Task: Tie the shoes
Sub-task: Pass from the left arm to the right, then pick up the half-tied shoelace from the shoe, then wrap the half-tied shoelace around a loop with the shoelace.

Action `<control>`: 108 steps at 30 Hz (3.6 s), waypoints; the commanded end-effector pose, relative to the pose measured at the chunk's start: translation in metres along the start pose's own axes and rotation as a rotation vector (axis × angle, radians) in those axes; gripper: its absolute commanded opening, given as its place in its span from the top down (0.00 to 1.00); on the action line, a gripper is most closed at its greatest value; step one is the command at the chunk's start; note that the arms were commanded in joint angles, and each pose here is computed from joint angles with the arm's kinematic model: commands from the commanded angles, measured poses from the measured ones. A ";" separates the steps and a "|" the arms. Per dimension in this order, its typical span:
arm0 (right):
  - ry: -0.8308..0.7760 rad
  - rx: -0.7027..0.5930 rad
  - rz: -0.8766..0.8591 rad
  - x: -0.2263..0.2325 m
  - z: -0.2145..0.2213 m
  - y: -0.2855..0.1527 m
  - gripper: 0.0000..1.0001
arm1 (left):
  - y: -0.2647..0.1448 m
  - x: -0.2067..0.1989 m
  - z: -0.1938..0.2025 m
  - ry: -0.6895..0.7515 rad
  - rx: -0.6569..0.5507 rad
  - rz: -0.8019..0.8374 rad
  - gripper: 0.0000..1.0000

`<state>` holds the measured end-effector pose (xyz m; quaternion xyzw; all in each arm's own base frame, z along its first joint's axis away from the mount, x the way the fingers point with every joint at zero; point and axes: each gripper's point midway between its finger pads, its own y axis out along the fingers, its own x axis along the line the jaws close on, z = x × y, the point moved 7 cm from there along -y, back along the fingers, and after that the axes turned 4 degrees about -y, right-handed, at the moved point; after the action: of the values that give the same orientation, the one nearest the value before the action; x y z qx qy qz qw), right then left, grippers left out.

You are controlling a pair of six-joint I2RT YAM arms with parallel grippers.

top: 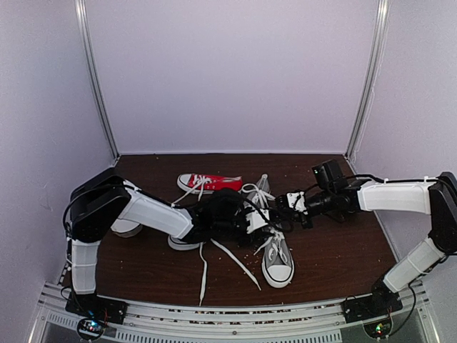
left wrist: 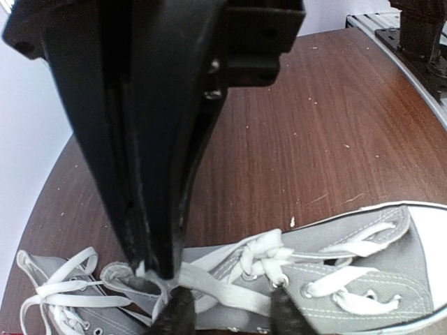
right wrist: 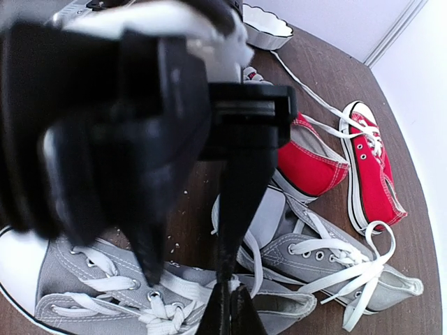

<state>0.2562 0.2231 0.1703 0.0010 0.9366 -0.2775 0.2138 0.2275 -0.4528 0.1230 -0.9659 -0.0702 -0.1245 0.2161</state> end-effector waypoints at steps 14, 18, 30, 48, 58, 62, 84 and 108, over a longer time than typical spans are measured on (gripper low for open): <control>-0.035 0.002 0.010 0.002 -0.008 -0.006 1.00 | -0.094 0.053 -0.028 -0.326 0.149 -0.180 0.49; -0.041 0.009 0.004 0.003 -0.009 -0.005 1.00 | -0.086 0.063 -0.009 -0.357 0.276 -0.175 0.50; -0.045 0.016 -0.008 0.004 -0.009 -0.004 1.00 | -0.057 0.045 0.020 -0.072 0.393 -0.070 0.45; 0.020 0.021 0.012 -0.006 -0.012 -0.003 1.00 | -0.055 0.038 0.007 -0.008 0.271 -0.046 1.00; 0.231 0.106 0.068 -0.012 -0.015 -0.014 1.00 | -0.086 0.012 -0.043 0.042 0.049 -0.024 1.00; 0.298 0.137 0.073 -0.009 -0.013 -0.017 1.00 | -0.083 -0.008 -0.065 0.086 -0.020 0.043 1.00; 0.502 0.063 0.061 -0.010 -0.025 -0.020 1.00 | 0.034 -0.041 -0.098 0.313 -0.050 0.022 1.00; 0.539 0.079 0.045 -0.007 -0.019 -0.016 1.00 | -0.002 -0.064 -0.119 0.303 -0.081 0.209 0.46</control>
<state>0.2539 0.2177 0.1931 0.1082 0.9455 -0.3055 -0.0328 0.1660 -0.5320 0.1589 -0.9360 0.0144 -0.2401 0.2571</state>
